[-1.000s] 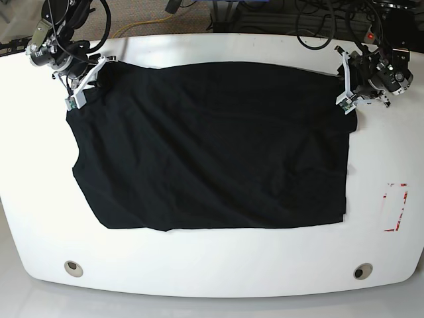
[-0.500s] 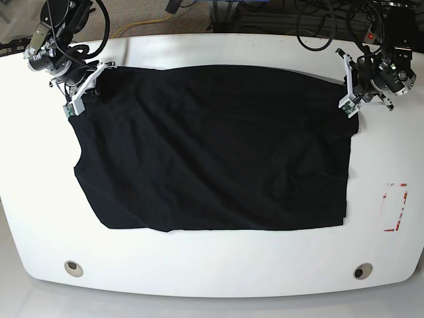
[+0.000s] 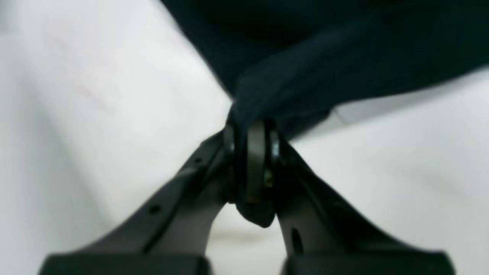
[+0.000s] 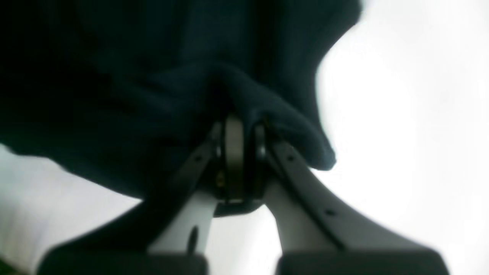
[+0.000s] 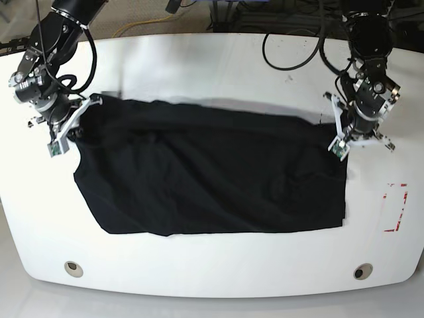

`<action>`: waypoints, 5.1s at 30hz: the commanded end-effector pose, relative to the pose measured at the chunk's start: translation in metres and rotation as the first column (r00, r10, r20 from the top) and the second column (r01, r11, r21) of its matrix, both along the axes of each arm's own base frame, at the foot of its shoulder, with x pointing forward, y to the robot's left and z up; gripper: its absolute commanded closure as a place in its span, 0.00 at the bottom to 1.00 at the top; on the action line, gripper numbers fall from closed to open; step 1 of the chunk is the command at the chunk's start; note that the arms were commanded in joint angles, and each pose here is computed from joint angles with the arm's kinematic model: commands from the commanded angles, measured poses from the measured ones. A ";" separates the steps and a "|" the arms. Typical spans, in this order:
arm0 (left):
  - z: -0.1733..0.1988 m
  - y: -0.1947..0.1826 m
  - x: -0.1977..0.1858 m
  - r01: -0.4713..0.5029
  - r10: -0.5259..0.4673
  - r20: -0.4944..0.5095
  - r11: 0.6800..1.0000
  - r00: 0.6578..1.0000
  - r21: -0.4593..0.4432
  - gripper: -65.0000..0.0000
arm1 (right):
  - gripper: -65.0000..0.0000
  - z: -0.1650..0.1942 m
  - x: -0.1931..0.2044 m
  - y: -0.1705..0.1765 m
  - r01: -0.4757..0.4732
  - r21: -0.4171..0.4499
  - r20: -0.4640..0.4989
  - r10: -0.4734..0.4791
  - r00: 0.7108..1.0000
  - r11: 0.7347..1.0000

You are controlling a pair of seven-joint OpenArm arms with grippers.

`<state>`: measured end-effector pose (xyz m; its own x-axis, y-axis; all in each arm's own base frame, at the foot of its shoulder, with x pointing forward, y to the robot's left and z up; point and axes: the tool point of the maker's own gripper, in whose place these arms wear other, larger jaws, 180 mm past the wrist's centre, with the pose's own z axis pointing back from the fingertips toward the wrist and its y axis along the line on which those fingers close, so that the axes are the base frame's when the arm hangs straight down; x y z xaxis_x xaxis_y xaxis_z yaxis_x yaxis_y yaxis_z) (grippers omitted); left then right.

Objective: Fold the T-shirt properly

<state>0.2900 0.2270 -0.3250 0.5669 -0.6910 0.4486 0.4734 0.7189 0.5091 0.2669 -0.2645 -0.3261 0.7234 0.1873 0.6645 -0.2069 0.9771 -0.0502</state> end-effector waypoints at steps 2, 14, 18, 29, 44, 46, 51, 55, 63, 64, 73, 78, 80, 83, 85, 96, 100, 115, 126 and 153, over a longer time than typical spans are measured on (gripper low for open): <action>0.053 -0.002 0.048 -0.070 0.062 0.187 0.997 0.980 0.039 0.99 | 1.00 0.040 0.044 -0.028 0.031 -0.066 0.111 -0.023 0.994 0.997; 0.211 0.000 0.128 -0.213 0.141 0.554 0.975 0.820 0.068 0.99 | 1.00 0.162 0.158 -0.053 -0.015 -0.154 0.314 0.063 0.947 0.988; 0.265 0.011 0.136 -0.275 0.160 0.648 0.958 0.744 0.079 0.99 | 1.00 0.217 0.190 -0.054 -0.034 -0.204 0.370 0.109 0.922 0.978; 0.408 0.024 0.135 -0.334 0.077 0.844 0.934 0.530 0.124 0.99 | 1.00 0.376 0.229 -0.027 -0.059 -0.356 0.518 0.249 0.818 0.933; 0.385 0.017 0.136 -0.262 -0.019 0.811 0.942 0.584 0.211 0.99 | 1.00 0.332 0.210 -0.048 -0.025 -0.362 0.452 0.199 0.869 0.932; 0.358 0.013 0.139 -0.240 -0.029 0.773 0.943 0.633 0.232 0.99 | 1.00 0.303 0.203 -0.044 -0.043 -0.380 0.414 0.211 0.885 0.924; 0.286 -0.001 0.141 -0.164 -0.026 0.668 0.962 0.744 0.221 0.99 | 1.00 0.236 0.178 -0.050 -0.061 -0.372 0.322 0.190 0.928 0.926; 0.222 -0.006 0.127 -0.130 -0.017 0.552 0.965 0.833 0.227 0.99 | 1.00 0.188 0.154 -0.045 -0.083 -0.357 0.258 0.184 0.948 0.930; 0.101 -0.016 0.079 -0.071 0.010 0.279 0.975 0.960 0.211 1.00 | 1.00 0.104 0.094 -0.041 -0.098 -0.303 0.121 0.141 0.983 0.948; 0.087 -0.017 0.070 -0.062 0.010 0.241 0.976 0.970 0.210 1.00 | 1.00 0.092 0.087 -0.040 -0.101 -0.287 0.096 0.133 0.986 0.953; -0.013 -0.020 -0.020 -0.049 0.059 -0.053 0.984 0.997 0.170 1.00 | 1.00 0.031 0.023 -0.038 -0.081 -0.222 -0.042 0.074 0.996 0.972; -0.044 -0.010 -0.068 -0.051 0.086 -0.182 0.981 0.980 0.185 1.00 | 1.00 0.005 -0.011 -0.044 -0.039 -0.187 -0.114 0.018 0.993 0.982; -0.055 -0.002 -0.092 -0.068 0.113 -0.236 0.979 0.965 0.190 1.00 | 1.00 -0.007 -0.029 -0.047 -0.022 -0.177 -0.152 -0.006 0.988 0.984; -0.067 0.013 -0.126 -0.111 0.164 -0.297 0.976 0.941 0.188 1.00 | 1.00 -0.022 -0.052 -0.047 0.009 -0.151 -0.199 -0.040 0.979 0.989; -0.072 0.018 -0.139 -0.150 0.193 -0.314 0.976 0.930 0.157 1.00 | 1.00 -0.030 -0.066 -0.047 0.035 -0.134 -0.223 -0.065 0.973 0.990; -0.061 0.063 -0.159 -0.349 0.361 -0.274 0.932 0.891 0.096 1.00 | 1.00 -0.037 -0.097 -0.032 0.064 -0.114 -0.248 -0.091 0.964 0.991; -0.049 0.072 -0.146 -0.412 0.405 -0.209 0.911 0.890 0.010 1.00 | 1.00 -0.034 -0.091 -0.021 0.055 -0.054 -0.214 -0.065 0.975 0.997; -0.006 0.069 -0.072 -0.410 0.421 0.002 0.886 0.907 -0.218 1.00 | 1.00 -0.003 -0.062 -0.013 0.095 0.132 -0.029 -0.092 0.995 0.987; 0.026 0.070 -0.016 -0.405 0.437 0.083 0.877 0.895 -0.257 1.00 | 1.00 -0.002 -0.019 -0.012 0.119 0.247 0.038 -0.132 0.990 0.962; -0.034 0.045 0.068 -0.199 0.180 -0.094 0.944 0.979 -0.264 0.40 | 0.28 -0.033 0.046 -0.024 0.117 0.439 0.056 -0.157 0.986 0.891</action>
<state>0.3466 0.2714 -0.3735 0.7406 -0.4082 0.5338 0.3394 0.9128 0.2271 0.3060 -0.2790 -0.3775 0.7045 -0.2345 0.6698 -0.0639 0.9190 0.3890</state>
